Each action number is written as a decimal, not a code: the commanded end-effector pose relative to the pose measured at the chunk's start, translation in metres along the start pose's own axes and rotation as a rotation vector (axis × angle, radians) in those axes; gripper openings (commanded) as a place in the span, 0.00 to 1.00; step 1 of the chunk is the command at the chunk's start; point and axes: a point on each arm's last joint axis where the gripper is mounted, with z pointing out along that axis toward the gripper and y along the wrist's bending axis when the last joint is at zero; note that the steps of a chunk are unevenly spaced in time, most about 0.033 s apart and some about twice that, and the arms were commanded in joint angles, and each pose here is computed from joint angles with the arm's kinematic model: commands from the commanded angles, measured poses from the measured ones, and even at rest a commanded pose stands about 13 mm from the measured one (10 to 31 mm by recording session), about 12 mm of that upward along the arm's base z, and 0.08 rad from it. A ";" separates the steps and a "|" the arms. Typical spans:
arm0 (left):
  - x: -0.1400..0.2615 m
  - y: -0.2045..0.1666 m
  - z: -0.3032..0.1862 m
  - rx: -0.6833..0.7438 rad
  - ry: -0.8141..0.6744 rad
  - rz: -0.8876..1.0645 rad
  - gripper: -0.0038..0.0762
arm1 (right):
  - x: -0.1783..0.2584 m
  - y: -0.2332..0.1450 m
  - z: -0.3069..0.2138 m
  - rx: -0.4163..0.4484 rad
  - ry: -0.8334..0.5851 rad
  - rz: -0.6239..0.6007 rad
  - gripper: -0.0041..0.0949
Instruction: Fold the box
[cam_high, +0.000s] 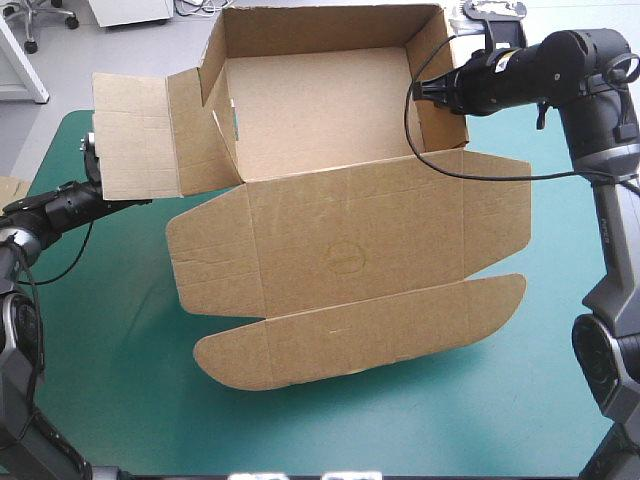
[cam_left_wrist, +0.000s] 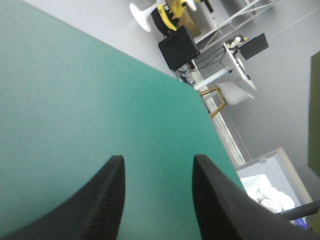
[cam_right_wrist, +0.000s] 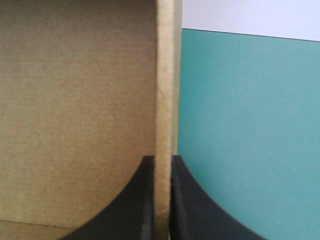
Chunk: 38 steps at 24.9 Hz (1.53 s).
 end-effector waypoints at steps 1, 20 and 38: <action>-0.014 -0.041 0.001 0.206 -0.080 0.037 0.44 | 0.001 0.007 -0.025 -0.032 -0.032 0.013 0.02; -0.004 -0.101 0.027 0.352 -0.041 -0.004 0.44 | 0.014 -0.006 -0.002 0.043 0.057 -0.009 0.02; -0.021 -0.168 0.012 0.442 -0.059 0.119 0.47 | 0.014 -0.006 -0.002 0.049 0.057 -0.007 0.02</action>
